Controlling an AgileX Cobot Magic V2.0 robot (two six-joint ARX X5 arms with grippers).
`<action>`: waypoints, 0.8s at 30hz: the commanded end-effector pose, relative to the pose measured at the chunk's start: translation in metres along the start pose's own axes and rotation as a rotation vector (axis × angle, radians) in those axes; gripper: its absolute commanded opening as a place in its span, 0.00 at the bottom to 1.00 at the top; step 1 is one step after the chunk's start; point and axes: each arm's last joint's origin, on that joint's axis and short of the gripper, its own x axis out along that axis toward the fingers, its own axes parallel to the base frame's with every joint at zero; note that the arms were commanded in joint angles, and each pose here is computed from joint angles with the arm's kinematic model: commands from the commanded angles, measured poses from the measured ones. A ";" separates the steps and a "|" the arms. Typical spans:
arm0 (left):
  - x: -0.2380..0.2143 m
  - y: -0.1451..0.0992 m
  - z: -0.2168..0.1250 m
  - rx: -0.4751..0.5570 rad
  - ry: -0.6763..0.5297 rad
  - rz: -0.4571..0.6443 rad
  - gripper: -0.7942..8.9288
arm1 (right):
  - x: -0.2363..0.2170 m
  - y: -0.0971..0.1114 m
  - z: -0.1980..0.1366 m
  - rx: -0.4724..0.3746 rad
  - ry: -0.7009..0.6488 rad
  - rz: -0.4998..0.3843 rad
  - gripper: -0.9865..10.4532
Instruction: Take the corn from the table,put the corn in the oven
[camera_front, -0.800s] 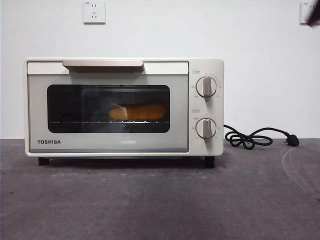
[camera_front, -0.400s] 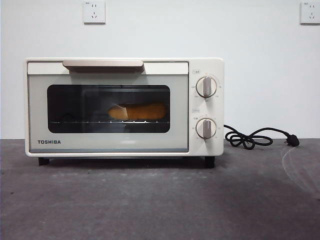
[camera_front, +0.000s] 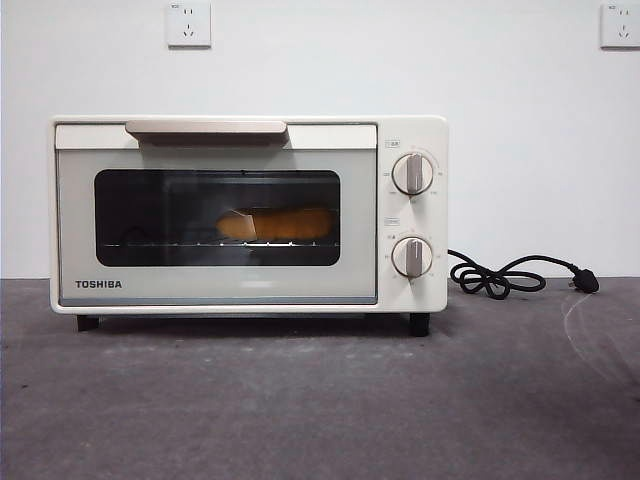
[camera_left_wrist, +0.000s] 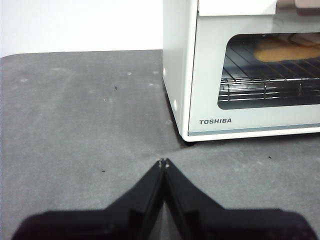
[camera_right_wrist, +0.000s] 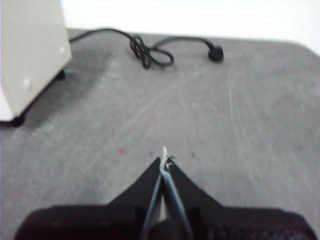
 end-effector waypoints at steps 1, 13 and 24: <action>0.001 0.000 -0.002 0.010 -0.001 0.000 0.08 | -0.002 -0.001 0.000 0.049 -0.033 -0.038 0.09; 0.001 0.000 -0.002 0.011 0.001 0.000 0.08 | -0.003 -0.002 0.001 0.048 -0.051 -0.052 0.09; 0.001 0.000 -0.002 0.010 0.001 0.000 0.08 | -0.003 -0.002 0.001 0.052 -0.054 -0.056 0.09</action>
